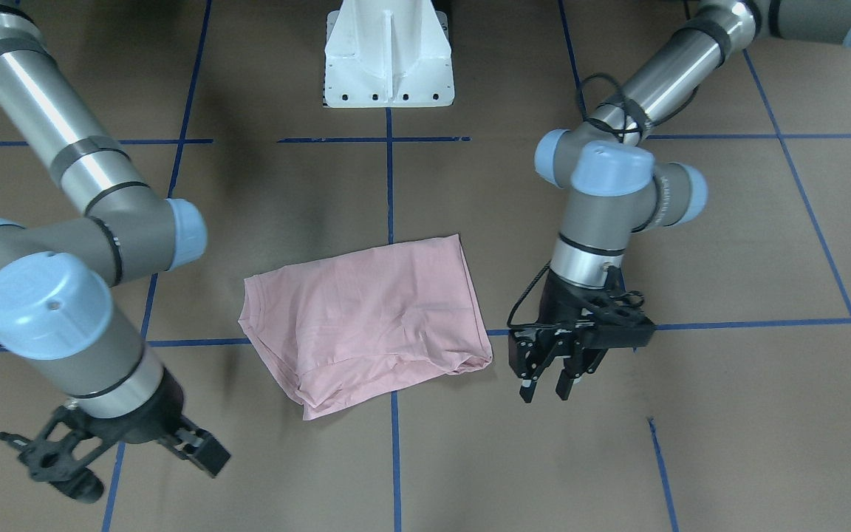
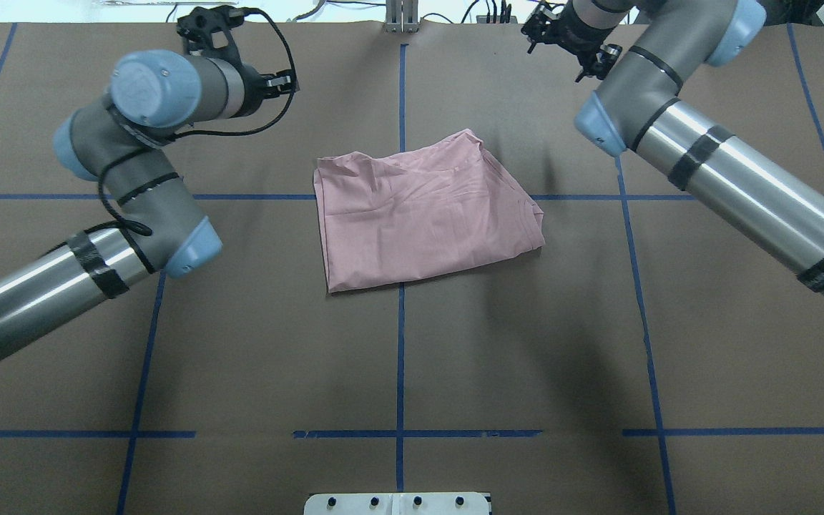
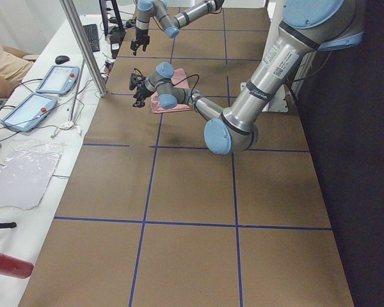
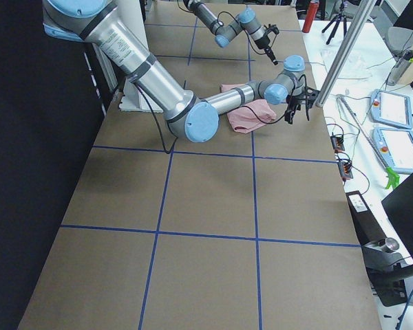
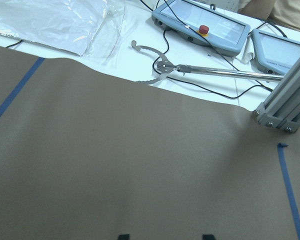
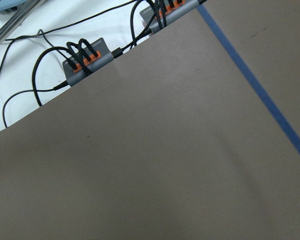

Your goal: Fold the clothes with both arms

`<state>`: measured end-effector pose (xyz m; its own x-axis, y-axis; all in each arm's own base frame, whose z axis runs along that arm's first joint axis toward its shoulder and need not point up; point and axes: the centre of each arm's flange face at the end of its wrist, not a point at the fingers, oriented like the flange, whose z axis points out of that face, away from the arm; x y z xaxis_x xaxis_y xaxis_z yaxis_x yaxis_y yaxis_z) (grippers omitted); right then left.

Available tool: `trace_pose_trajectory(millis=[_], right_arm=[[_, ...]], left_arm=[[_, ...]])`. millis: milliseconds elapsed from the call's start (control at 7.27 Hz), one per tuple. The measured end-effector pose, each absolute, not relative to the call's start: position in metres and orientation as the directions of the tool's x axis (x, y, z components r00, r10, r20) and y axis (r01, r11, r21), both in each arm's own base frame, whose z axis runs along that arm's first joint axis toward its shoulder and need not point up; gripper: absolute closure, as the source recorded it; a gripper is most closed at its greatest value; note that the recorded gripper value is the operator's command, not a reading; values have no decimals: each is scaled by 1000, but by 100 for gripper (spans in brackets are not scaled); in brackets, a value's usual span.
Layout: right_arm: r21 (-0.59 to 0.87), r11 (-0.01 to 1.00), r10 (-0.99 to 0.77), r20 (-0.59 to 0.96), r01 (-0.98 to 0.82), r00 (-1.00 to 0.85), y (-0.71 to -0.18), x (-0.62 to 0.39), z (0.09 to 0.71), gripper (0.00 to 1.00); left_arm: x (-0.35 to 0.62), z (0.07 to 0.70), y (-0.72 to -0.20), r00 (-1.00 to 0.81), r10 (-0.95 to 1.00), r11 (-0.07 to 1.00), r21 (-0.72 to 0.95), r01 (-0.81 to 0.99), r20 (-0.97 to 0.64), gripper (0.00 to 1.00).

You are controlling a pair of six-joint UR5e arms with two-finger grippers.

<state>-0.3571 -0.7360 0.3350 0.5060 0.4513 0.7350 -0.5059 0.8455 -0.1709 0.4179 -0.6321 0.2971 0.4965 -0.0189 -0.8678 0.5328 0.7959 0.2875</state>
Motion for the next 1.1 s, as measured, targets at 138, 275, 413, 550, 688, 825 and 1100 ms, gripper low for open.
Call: trace_pose_trajectory(millis=[138, 275, 413, 550, 688, 825, 1100], right_arm=[[-119, 889, 378, 737, -443, 560, -731, -307, 383, 0], [-63, 927, 292, 739, -370, 607, -725, -237, 436, 0], [-8, 952, 212, 738, -307, 640, -717, -162, 482, 0], [39, 970, 136, 735, -242, 665, -701, -87, 530, 0], [73, 979, 77, 729, -189, 680, -677, -24, 571, 0], [86, 984, 46, 725, -157, 687, -656, 21, 591, 0], [67, 990, 37, 720, -122, 693, -632, 66, 587, 0]], left_arm=[[365, 318, -635, 517, 72, 846, 327, 422, -853, 40], [297, 347, -640, 529, 173, 874, 377, 306, -831, 18], [227, 380, -640, 545, 262, 871, 439, 222, -797, 0], [158, 414, -635, 577, 341, 842, 514, 164, -742, 0], [101, 442, -627, 615, 382, 819, 561, 120, -690, 0], [63, 454, -621, 645, 377, 824, 558, 93, -664, 0], [26, 445, -606, 691, 297, 899, 437, 31, -659, 0]])
